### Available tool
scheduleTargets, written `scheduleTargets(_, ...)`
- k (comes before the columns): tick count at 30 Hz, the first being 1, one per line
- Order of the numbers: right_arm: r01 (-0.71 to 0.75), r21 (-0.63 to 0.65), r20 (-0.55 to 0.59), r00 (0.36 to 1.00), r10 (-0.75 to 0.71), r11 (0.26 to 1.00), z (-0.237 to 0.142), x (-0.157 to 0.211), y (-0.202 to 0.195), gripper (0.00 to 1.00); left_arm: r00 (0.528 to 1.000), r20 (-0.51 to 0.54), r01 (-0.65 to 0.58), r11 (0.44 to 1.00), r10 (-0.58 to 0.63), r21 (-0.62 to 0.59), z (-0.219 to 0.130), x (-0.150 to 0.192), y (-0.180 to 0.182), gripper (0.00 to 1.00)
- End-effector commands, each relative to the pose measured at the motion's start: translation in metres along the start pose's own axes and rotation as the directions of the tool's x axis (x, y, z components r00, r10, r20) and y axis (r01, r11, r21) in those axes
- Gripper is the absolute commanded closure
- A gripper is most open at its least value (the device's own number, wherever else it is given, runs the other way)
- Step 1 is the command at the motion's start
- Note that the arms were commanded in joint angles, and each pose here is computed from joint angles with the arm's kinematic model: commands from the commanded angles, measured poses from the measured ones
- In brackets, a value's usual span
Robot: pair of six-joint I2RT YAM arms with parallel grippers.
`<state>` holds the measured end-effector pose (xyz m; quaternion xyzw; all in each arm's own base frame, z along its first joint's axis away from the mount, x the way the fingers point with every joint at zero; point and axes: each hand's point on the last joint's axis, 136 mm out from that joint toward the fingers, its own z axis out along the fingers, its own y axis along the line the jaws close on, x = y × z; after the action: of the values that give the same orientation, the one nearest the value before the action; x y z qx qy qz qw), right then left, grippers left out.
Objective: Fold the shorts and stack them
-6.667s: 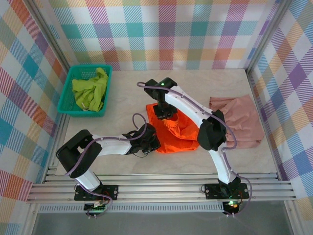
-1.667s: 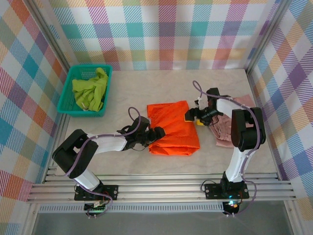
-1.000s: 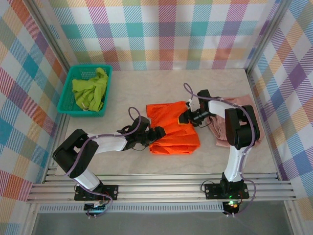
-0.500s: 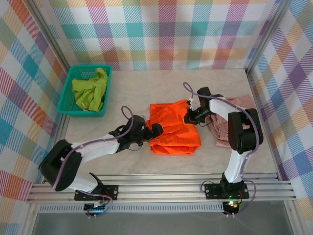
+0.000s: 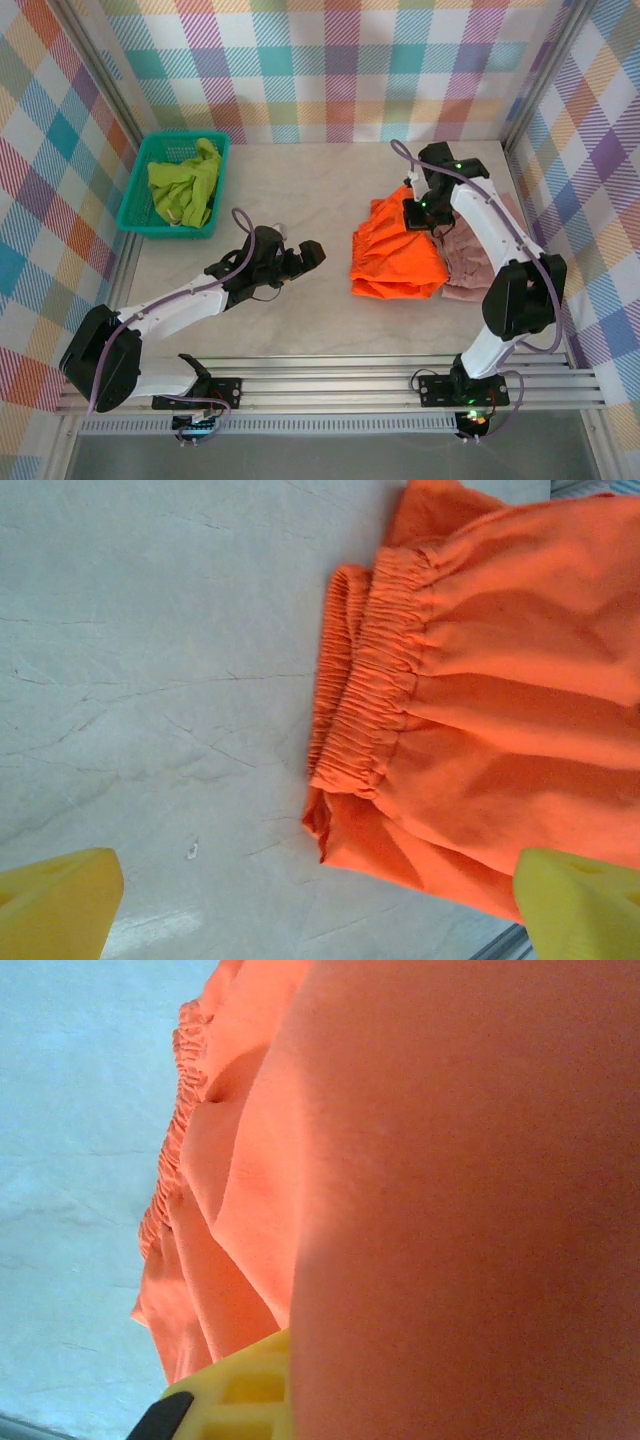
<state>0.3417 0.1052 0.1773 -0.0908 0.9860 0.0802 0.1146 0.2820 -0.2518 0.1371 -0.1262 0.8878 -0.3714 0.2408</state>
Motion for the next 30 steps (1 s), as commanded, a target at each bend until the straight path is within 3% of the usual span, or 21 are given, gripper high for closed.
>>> scheduleTargets(1,0.048,0.141,-0.066,0.997,-0.039,0.989,-0.023,0.014,-0.026,1.0,1.0,-0.006,-0.009,1.0,0.009,0.023,0.001,-0.001,-0.005,0.0)
scheduleTargets(7,0.113,0.242,-0.119,0.989,-0.086,0.964,-0.036,0.01,-0.048,1.0,1.0,-0.006,-0.012,0.999,0.012,0.03,0.0,0.0,-0.005,0.0)
scheduleTargets(13,0.112,0.256,-0.128,0.988,-0.081,0.96,-0.049,0.003,-0.063,1.0,1.0,-0.013,-0.012,1.0,0.012,0.02,0.003,0.002,-0.002,0.0)
scheduleTargets(30,0.059,0.367,-0.017,0.998,-0.057,0.928,-0.101,-0.008,-0.1,1.0,0.999,-0.039,-0.007,1.0,0.007,-0.011,0.015,0.004,0.005,0.0)
